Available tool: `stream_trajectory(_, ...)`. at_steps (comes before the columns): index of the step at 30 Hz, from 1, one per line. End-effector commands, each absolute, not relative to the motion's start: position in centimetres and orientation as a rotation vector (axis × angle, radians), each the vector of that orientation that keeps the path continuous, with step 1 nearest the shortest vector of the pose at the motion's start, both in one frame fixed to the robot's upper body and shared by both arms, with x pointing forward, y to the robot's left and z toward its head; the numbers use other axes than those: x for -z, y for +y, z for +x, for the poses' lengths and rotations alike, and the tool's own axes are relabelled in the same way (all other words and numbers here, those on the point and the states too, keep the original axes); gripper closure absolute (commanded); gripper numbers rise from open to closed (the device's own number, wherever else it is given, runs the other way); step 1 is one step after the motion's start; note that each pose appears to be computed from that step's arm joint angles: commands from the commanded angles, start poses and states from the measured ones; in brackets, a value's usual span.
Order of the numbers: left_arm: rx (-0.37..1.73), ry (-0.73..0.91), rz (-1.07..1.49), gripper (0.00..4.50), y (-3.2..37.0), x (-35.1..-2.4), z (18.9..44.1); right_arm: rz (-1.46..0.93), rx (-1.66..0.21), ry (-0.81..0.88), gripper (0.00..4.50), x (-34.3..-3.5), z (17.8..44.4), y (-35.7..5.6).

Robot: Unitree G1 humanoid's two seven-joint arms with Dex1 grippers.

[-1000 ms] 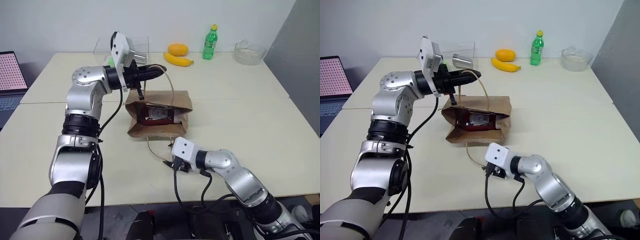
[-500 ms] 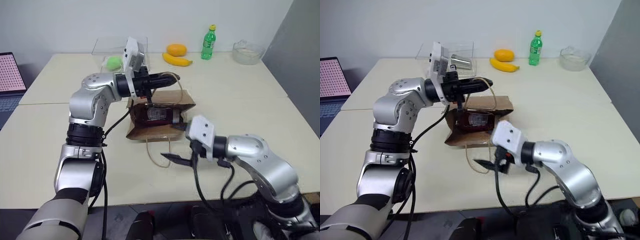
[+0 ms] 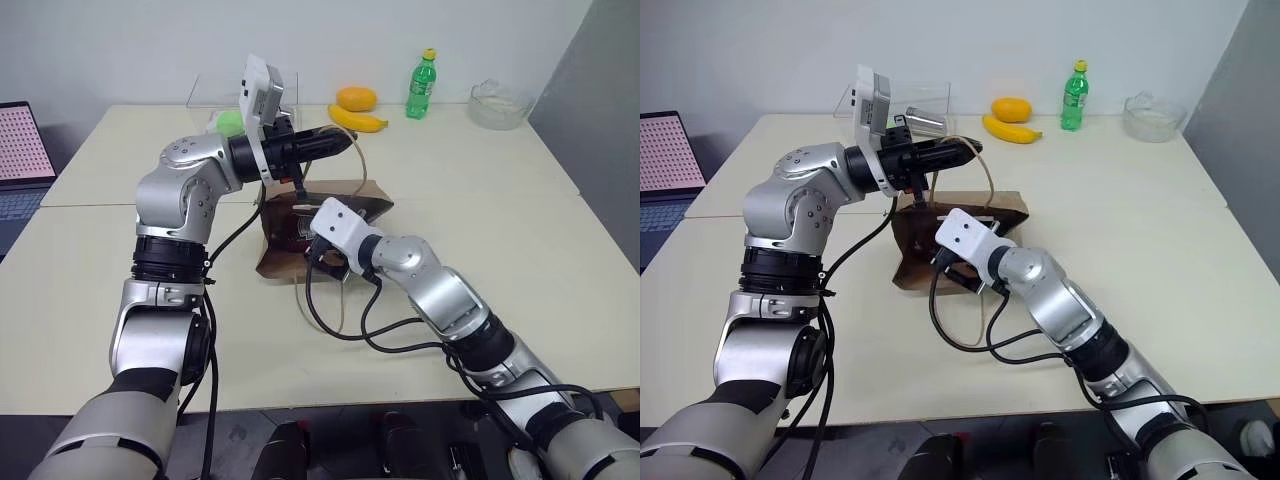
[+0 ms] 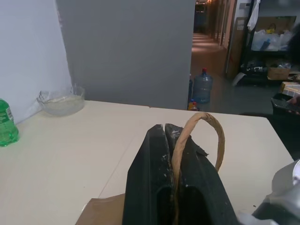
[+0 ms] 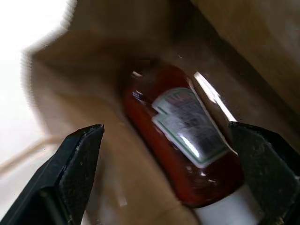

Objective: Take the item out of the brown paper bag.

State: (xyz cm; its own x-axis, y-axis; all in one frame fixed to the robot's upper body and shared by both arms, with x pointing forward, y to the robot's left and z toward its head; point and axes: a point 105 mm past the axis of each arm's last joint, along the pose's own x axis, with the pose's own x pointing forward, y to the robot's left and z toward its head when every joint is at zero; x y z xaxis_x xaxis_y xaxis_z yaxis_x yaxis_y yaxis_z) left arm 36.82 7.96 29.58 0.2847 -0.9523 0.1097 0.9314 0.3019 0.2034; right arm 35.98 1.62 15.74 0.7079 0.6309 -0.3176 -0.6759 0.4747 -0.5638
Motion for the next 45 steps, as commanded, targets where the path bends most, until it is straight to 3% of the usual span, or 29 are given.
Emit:
stream_trajectory(1,1.264,-0.295,0.131,4.50,8.1,-31.2,36.4,-0.826,-0.784,-0.011,0.03,-16.8,36.8,2.3)
stream_trajectory(10,1.253,-0.298,0.149,4.50,8.3,-31.1,36.8,-1.154,-0.807,0.005,0.03,-14.5,39.1,2.1)
stream_trajectory(22,1.247,-0.292,0.172,4.50,8.5,-30.5,36.9,-1.295,-0.802,0.095,0.03,-12.5,41.4,1.6)
stream_trajectory(25,1.243,-0.290,0.180,4.50,8.6,-30.4,37.0,-1.290,-0.793,0.090,0.61,-12.4,41.8,1.5)
stream_trajectory(28,1.231,-0.285,0.186,4.50,8.9,-30.3,37.2,-1.268,-0.799,0.054,1.62,-12.8,41.6,1.9)
stream_trajectory(33,1.202,-0.277,0.184,4.50,9.4,-30.0,37.7,-1.201,-0.818,-0.043,2.50,-14.8,40.5,2.9)
stream_trajectory(45,1.114,-0.295,0.211,4.50,10.4,-30.2,39.3,-1.071,-0.919,-0.133,2.65,-18.0,36.0,1.8)
